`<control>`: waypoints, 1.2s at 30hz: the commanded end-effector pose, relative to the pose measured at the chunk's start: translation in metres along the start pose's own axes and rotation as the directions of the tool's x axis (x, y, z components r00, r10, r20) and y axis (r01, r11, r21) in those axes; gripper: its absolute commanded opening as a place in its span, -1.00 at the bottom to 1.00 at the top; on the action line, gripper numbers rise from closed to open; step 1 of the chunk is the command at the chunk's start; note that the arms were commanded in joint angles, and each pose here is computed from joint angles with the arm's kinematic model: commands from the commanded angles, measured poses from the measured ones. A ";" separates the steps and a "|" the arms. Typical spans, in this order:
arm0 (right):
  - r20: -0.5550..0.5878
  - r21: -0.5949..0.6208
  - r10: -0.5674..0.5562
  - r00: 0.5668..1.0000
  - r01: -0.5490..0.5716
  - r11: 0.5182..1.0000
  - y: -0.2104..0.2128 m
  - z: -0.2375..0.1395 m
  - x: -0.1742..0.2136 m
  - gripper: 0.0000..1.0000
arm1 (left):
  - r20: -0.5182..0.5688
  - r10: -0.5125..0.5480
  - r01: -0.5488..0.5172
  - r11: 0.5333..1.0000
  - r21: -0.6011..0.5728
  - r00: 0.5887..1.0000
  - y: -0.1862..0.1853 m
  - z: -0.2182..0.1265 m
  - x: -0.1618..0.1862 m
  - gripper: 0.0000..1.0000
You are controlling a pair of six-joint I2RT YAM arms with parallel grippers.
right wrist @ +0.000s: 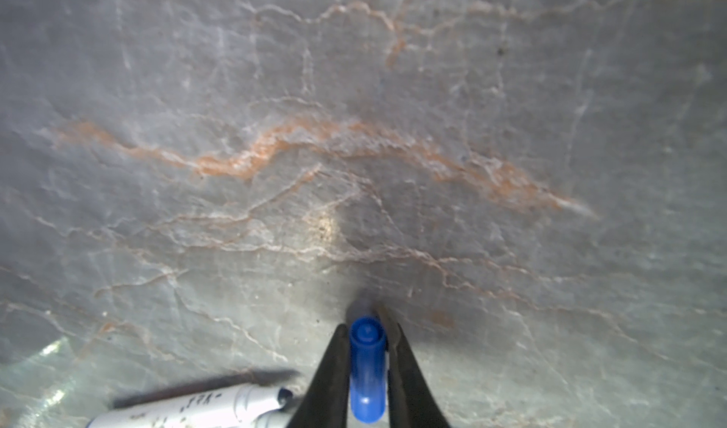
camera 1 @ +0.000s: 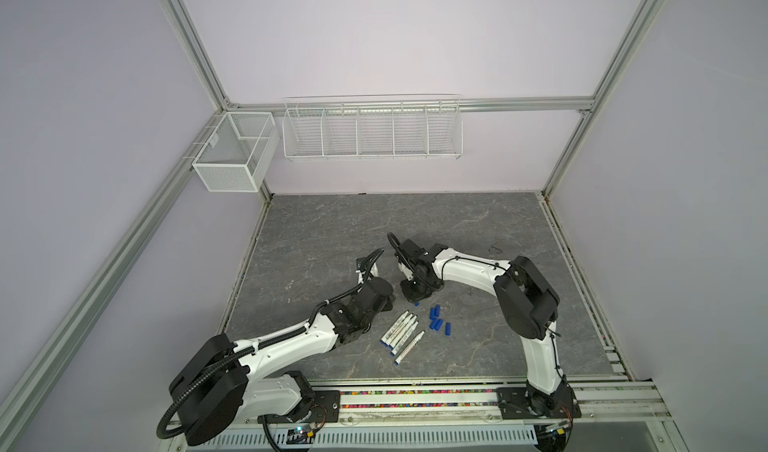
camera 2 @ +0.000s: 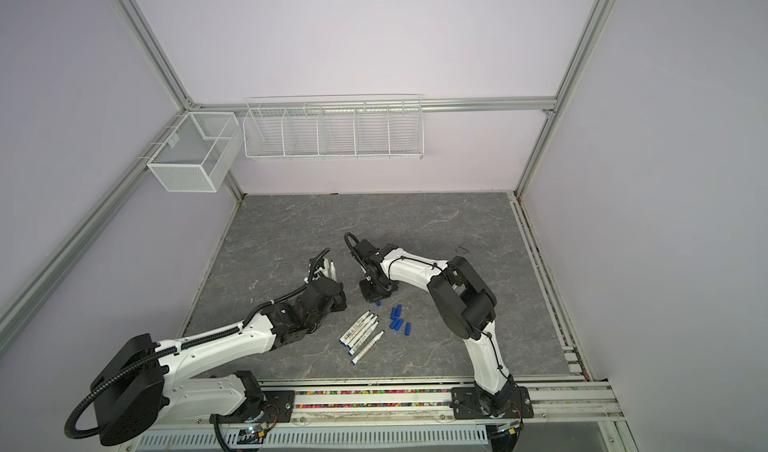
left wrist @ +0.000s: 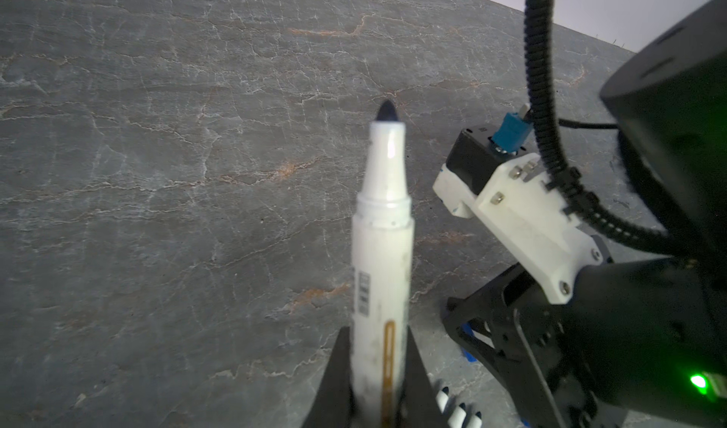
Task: Insert the pens into the pen caps
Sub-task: 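Grasp a blue cap on the table with the right gripper, then lift the blue cap with the right gripper over the marker tip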
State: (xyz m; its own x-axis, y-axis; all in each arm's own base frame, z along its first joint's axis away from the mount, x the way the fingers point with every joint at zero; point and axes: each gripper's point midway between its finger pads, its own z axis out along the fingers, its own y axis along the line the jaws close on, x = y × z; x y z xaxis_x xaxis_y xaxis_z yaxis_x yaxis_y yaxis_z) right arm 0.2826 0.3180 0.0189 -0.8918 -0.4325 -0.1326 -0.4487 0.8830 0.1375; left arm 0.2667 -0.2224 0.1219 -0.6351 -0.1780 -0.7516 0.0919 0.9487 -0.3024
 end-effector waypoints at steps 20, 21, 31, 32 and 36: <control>0.649 -0.515 0.321 0.690 0.088 0.852 -0.004 -0.201 -0.034 -0.75 | -0.141 0.234 -0.168 0.913 0.372 0.962 -0.097 0.010 0.026 -1.00; 0.649 -0.526 0.318 0.691 0.106 0.844 -0.001 -0.204 -0.032 -0.75 | -0.135 0.245 -0.176 0.905 0.387 0.960 -0.100 0.008 0.026 -1.00; 0.655 -0.531 0.332 0.678 0.100 0.842 -0.002 -0.201 -0.036 -0.75 | -0.069 0.308 -0.235 0.835 0.498 0.949 -0.121 -0.013 0.029 -1.00; 0.655 -0.524 0.330 0.680 0.094 0.847 -0.004 -0.199 -0.036 -0.75 | -0.067 0.309 -0.236 0.834 0.498 0.949 -0.122 -0.014 0.029 -1.00; 0.665 -0.502 0.313 0.678 0.095 0.860 -0.006 -0.200 -0.039 -0.75 | -0.061 0.314 -0.244 0.832 0.499 0.947 -0.122 -0.016 0.030 -1.00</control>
State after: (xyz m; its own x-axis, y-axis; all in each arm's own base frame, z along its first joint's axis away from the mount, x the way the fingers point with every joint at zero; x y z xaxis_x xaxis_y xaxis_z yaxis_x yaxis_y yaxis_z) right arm 0.3022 0.2917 0.2163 -0.7199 0.1028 -0.6865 -0.4945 0.6181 0.6111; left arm 0.2280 -0.3356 0.1361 -0.6517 0.1424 -0.7449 0.5791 0.7277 -0.3675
